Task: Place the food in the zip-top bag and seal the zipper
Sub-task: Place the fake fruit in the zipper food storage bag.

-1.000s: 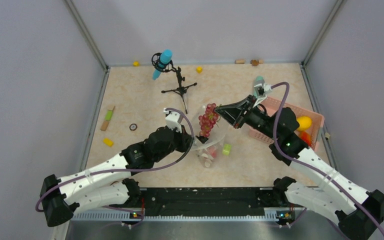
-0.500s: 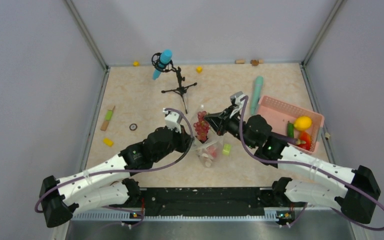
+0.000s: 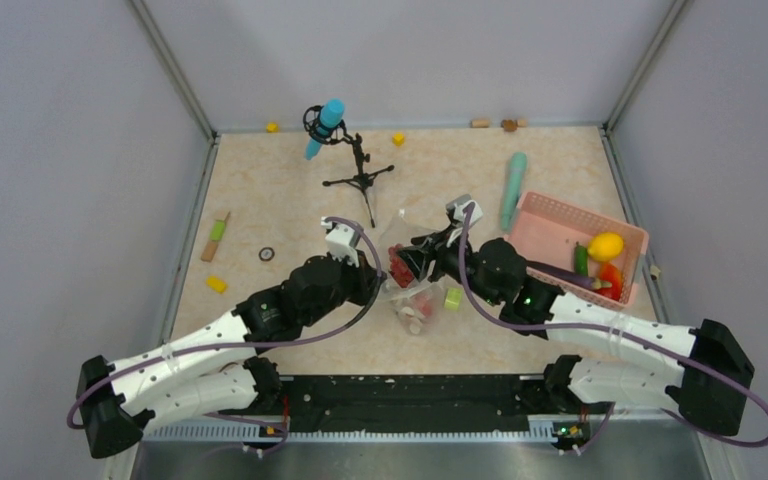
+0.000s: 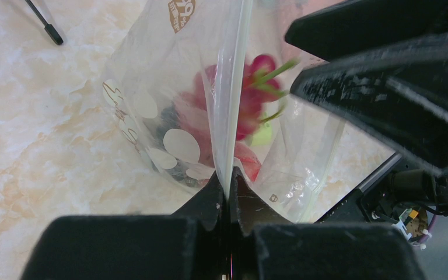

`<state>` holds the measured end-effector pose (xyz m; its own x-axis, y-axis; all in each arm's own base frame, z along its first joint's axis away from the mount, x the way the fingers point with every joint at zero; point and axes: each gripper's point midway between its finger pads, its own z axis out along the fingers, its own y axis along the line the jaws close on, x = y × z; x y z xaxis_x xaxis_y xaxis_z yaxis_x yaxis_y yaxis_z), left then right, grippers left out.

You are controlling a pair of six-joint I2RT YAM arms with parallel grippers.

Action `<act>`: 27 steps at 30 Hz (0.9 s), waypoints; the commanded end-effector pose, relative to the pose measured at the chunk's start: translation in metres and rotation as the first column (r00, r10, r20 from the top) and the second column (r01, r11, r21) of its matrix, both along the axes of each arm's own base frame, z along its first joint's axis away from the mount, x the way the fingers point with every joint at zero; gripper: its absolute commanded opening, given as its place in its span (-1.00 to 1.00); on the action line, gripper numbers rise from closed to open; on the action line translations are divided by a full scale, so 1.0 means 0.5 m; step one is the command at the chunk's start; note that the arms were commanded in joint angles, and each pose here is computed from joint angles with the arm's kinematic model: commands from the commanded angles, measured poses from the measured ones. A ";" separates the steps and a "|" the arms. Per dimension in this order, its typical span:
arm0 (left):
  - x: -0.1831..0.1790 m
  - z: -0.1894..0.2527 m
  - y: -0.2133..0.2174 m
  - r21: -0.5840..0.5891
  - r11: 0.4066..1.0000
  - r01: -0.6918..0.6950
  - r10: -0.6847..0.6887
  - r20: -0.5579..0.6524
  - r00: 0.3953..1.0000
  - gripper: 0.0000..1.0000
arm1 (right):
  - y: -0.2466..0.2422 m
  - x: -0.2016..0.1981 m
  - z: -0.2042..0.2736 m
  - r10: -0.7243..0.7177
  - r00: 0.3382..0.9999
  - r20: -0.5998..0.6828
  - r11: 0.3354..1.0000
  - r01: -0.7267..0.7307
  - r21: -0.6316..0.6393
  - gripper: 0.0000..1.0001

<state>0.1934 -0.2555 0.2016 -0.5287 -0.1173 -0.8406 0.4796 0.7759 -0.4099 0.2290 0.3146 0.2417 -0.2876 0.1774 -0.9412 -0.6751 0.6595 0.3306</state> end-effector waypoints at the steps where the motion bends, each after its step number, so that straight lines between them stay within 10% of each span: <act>1: 0.003 0.023 -0.006 -0.044 0.999 0.004 -0.003 0.028 1.000 -1.00 | 0.005 0.018 0.020 -0.052 0.999 0.006 0.999 0.052 0.007 0.23; 7: 0.002 0.022 -0.007 -0.045 0.999 0.006 -0.005 0.025 1.000 -1.00 | -0.011 0.009 0.034 -0.052 0.999 0.008 0.999 0.053 -0.004 0.97; 20: 0.006 0.010 -0.013 -0.030 1.000 0.004 -0.004 0.010 1.000 -1.00 | -0.160 0.047 0.076 -0.281 0.957 -0.075 0.959 0.278 -0.047 0.98; 27: 0.004 0.014 -0.011 -0.037 0.999 0.004 -0.003 0.010 1.000 -1.00 | -0.356 0.133 0.013 -0.570 0.775 -0.272 0.817 0.568 -0.093 0.98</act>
<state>0.1940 -0.2564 0.1950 -0.5377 -0.1047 -0.8366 0.4751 0.7821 -0.4032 0.2857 0.1811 0.2598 -0.3322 0.3027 -0.8933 -0.2505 0.8848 0.3930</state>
